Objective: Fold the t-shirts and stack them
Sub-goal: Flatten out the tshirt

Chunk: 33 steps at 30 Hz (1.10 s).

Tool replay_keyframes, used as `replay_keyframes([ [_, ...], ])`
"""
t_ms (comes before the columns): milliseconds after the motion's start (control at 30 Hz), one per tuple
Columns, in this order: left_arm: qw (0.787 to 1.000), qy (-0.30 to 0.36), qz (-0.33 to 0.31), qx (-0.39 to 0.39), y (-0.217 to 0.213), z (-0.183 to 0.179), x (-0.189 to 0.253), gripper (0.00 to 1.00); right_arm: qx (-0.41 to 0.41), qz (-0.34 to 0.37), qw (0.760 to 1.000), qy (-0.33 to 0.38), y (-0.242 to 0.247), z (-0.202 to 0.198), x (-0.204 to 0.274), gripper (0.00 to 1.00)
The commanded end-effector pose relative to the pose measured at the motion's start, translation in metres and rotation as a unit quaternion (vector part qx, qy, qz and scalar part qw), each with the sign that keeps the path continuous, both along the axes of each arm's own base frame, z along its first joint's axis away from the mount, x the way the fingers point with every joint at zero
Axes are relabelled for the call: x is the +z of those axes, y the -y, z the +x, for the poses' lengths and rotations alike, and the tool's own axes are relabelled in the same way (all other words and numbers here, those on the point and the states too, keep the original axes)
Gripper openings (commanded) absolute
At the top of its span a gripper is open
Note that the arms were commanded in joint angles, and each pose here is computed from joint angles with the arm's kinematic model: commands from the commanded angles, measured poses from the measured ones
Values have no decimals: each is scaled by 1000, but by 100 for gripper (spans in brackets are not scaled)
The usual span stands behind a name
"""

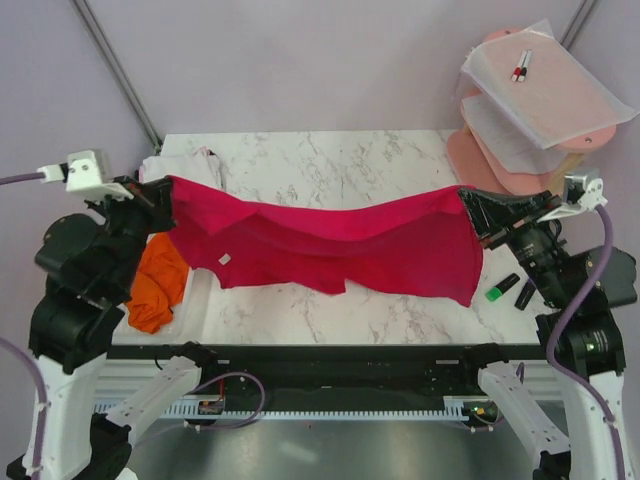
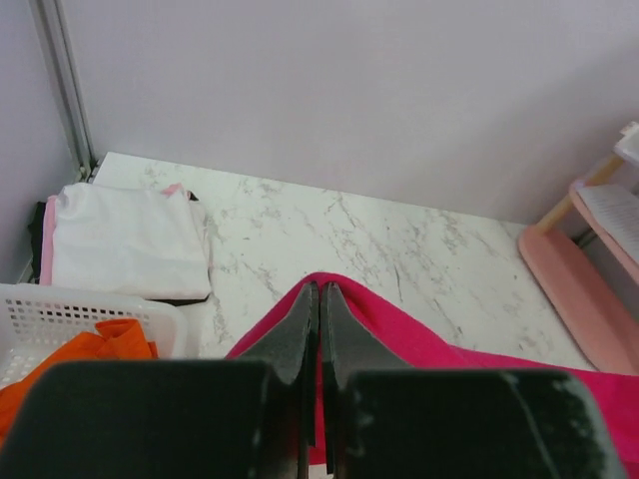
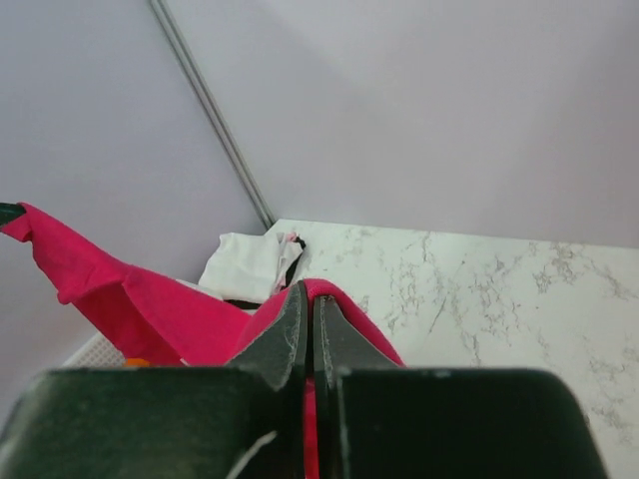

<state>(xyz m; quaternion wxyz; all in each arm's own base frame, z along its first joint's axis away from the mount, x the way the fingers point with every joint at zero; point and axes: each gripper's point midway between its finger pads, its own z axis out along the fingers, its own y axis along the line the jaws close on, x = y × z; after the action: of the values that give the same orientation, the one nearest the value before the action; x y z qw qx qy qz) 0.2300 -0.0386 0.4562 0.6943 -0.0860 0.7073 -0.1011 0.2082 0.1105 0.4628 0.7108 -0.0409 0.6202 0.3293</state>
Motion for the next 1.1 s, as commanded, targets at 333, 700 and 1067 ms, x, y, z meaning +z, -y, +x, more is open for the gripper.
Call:
replay_keyframes([
  [333, 999, 15, 27, -27, 20, 29, 78, 2, -45, 4, 999, 6, 14, 6, 19, 0],
  [700, 976, -186, 116, -14, 79, 213, -58, 2, -118, -50, 978, -167, 11, 162, -123, 0],
  [1067, 940, -319, 117, 4, 75, 339, -231, 2, -157, -91, 911, -370, 9, 328, -338, 0],
])
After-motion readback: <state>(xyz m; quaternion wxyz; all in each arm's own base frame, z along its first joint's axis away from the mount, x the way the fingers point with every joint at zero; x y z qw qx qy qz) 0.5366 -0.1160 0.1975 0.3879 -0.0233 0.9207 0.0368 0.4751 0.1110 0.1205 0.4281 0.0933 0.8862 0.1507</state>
